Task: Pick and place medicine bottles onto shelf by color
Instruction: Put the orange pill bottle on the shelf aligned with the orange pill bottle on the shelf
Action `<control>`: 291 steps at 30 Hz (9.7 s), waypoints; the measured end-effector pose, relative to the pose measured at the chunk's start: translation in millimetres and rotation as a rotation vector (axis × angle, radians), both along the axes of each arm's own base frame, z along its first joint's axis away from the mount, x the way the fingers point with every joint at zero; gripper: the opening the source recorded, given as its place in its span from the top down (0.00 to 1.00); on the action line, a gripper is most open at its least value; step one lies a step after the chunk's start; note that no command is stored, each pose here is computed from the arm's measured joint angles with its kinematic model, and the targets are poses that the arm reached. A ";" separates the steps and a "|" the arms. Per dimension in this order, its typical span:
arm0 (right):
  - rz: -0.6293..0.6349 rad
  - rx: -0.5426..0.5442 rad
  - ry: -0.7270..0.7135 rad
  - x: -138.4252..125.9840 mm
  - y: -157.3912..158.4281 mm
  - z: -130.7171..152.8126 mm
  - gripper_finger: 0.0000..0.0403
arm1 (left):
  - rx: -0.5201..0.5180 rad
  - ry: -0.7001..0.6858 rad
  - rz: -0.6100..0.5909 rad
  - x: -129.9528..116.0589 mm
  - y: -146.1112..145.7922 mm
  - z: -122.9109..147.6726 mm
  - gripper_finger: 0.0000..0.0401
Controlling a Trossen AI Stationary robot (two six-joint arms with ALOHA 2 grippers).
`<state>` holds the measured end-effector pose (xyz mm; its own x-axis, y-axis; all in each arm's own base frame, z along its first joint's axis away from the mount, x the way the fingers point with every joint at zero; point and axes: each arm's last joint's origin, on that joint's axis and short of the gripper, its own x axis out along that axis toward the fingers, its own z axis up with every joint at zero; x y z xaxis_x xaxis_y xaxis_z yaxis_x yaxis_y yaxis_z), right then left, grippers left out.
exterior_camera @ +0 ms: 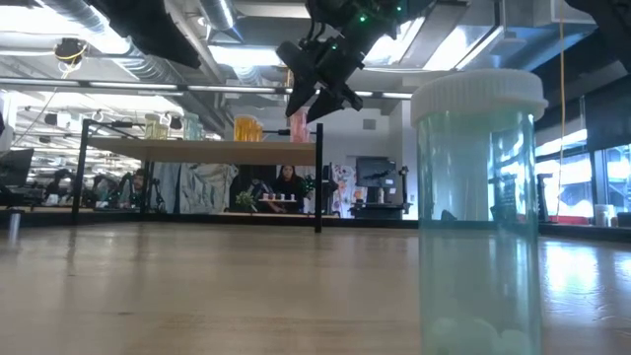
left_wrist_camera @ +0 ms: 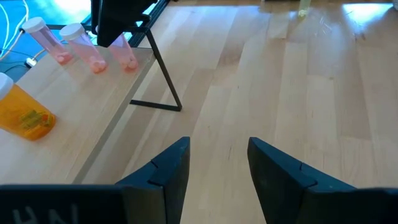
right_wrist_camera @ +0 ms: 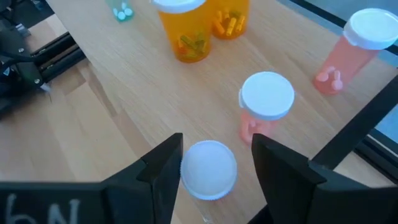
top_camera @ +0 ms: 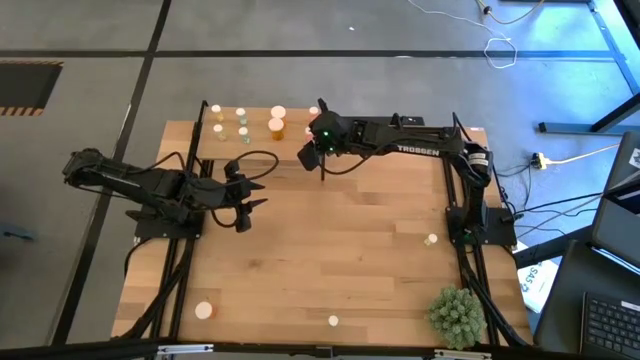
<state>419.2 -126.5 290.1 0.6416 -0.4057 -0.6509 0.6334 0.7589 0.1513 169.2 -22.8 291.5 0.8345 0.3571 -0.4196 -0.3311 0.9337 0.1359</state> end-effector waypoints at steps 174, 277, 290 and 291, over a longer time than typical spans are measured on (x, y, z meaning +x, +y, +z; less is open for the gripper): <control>0.837 -0.144 -0.085 4.8 283.0 -0.2 0.52 | -0.689 0.691 -0.338 -79.4 -166.8 20.8 0.61; 0.839 -0.145 -0.083 4.8 283.0 -0.8 0.52 | -0.488 0.751 -0.025 -72.3 -256.1 -100.2 0.08; 0.839 -0.145 -0.082 4.8 283.0 -0.9 0.52 | -0.489 0.757 0.007 -70.8 -260.4 -110.1 0.11; 0.839 -0.145 -0.082 4.8 283.0 -0.9 0.52 | -0.486 0.758 0.011 -70.1 -260.7 -111.7 0.12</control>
